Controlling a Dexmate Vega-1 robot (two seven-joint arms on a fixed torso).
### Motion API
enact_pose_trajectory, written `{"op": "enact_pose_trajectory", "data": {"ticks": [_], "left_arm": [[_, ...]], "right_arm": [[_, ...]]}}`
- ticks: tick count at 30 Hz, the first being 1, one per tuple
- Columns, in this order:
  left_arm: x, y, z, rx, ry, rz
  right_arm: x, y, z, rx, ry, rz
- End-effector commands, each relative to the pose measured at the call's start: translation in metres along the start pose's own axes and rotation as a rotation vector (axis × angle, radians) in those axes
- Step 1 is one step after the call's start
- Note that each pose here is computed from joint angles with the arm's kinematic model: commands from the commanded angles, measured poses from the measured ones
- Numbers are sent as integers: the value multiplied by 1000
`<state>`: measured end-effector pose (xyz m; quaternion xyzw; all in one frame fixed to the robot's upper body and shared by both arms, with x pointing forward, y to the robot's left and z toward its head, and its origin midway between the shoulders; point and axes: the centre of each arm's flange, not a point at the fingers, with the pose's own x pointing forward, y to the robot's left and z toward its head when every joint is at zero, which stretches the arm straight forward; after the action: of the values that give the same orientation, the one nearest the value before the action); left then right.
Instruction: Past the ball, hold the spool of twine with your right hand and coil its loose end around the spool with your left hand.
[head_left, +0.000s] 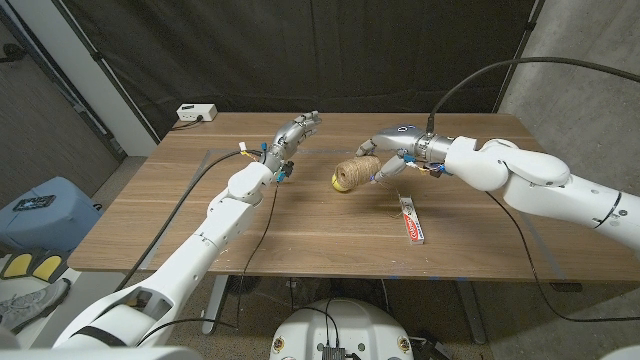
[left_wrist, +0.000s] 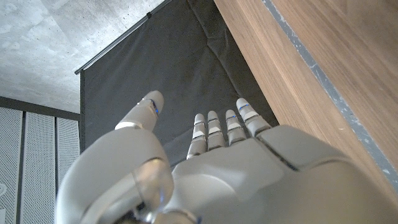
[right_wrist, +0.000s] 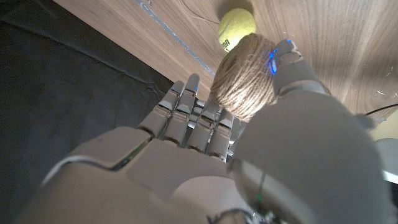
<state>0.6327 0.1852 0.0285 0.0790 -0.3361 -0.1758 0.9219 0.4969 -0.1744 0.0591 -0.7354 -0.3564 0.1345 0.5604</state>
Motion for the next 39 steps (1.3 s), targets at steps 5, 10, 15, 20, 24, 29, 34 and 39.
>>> {"op": "enact_pose_trajectory", "data": {"ticks": [5,10,15,20,24,29,34,39], "left_arm": [[-3,1,4,8,0,-47],[-3,4,4,5,3,-59],[-1,5,5,21,11,-87],[0,7,4,28,24,-112],[2,7,3,39,35,-129],[6,6,3,46,39,-160],[10,6,2,54,49,-199],[14,5,4,65,60,-254]], "right_arm": [[9,-8,-14,-10,45,-10],[11,-12,-21,-11,59,-11],[11,-15,-26,-8,68,-11],[11,-17,-30,-2,69,-11],[12,-19,-34,15,68,-6],[14,-22,-41,29,74,-10],[15,-26,-47,40,78,-14],[17,-30,-54,51,88,-17]]}}
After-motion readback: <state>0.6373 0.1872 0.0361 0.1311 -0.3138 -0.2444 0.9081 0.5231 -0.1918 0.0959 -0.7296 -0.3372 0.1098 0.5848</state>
